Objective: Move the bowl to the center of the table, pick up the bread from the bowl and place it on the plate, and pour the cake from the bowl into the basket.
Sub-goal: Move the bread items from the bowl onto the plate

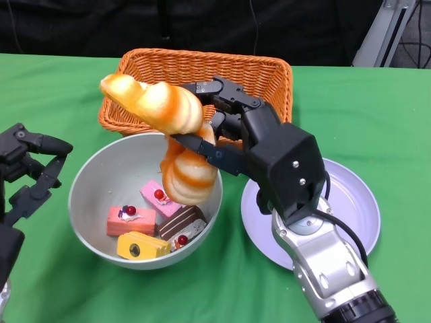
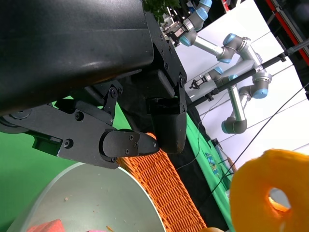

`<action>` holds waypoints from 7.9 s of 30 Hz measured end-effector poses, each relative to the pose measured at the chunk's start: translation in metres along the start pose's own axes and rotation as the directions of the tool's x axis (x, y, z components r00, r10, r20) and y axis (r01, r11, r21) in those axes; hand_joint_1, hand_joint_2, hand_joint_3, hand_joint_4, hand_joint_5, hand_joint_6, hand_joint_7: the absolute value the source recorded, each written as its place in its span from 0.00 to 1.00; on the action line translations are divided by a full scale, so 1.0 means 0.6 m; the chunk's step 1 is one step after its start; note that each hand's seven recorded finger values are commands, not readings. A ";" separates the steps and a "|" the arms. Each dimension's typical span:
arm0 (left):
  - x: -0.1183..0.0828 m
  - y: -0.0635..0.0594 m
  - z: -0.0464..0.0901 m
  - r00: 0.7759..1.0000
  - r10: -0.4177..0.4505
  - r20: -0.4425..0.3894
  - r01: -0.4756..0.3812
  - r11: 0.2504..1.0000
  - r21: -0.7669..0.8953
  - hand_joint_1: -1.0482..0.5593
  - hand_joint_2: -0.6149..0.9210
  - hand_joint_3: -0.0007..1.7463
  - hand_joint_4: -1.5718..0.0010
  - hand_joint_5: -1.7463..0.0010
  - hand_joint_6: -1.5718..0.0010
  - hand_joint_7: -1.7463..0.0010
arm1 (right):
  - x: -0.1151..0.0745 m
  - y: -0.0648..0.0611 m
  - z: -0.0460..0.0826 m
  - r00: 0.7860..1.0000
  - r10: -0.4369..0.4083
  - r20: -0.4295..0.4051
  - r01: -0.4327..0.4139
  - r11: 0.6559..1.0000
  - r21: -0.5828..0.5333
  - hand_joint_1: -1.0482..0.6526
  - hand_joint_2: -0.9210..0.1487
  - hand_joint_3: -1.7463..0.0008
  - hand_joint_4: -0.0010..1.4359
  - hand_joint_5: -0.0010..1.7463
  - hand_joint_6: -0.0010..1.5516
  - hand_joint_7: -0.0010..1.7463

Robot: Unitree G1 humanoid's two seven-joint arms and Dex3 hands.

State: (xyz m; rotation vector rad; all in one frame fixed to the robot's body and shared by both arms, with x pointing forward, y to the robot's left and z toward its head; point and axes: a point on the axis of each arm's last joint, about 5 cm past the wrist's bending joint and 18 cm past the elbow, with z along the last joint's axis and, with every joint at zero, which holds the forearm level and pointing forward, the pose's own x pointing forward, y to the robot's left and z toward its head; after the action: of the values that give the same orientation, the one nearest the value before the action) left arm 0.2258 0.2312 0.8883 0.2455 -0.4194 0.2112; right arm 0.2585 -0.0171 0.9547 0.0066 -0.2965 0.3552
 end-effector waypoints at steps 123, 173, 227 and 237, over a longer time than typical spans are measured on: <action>0.004 0.015 -0.013 0.999 -0.025 -0.020 0.025 1.000 -0.016 0.50 1.00 0.19 0.48 0.12 0.48 0.38 | -0.146 -0.205 -0.062 0.962 -0.274 -0.015 0.246 0.886 -0.394 0.50 0.00 0.97 0.50 0.88 0.51 0.58; 0.002 0.022 -0.015 0.999 -0.038 -0.018 0.038 0.999 -0.002 0.50 1.00 0.19 0.48 0.13 0.47 0.39 | -0.144 -0.246 -0.092 0.986 0.023 0.163 0.120 0.578 -0.807 0.53 0.06 1.00 0.55 0.75 0.61 0.43; 0.006 0.025 -0.008 0.999 -0.048 -0.006 0.048 0.999 0.000 0.51 1.00 0.19 0.48 0.14 0.47 0.40 | -0.132 -0.206 -0.136 0.983 0.171 0.073 -0.012 0.447 -0.894 0.53 0.08 1.00 0.58 0.60 0.71 0.20; 0.005 0.025 -0.007 0.999 -0.052 -0.010 0.052 0.999 0.005 0.50 1.00 0.18 0.47 0.14 0.46 0.40 | -0.133 -0.202 -0.133 0.984 0.175 0.024 -0.052 0.417 -0.907 0.51 0.08 1.00 0.56 0.61 0.72 0.15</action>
State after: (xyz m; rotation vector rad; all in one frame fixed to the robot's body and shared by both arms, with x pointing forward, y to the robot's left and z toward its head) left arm 0.2262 0.2473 0.8888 0.2605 -0.4018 0.1627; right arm 0.2515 -0.1537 0.8612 -1.1122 -0.5868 0.2890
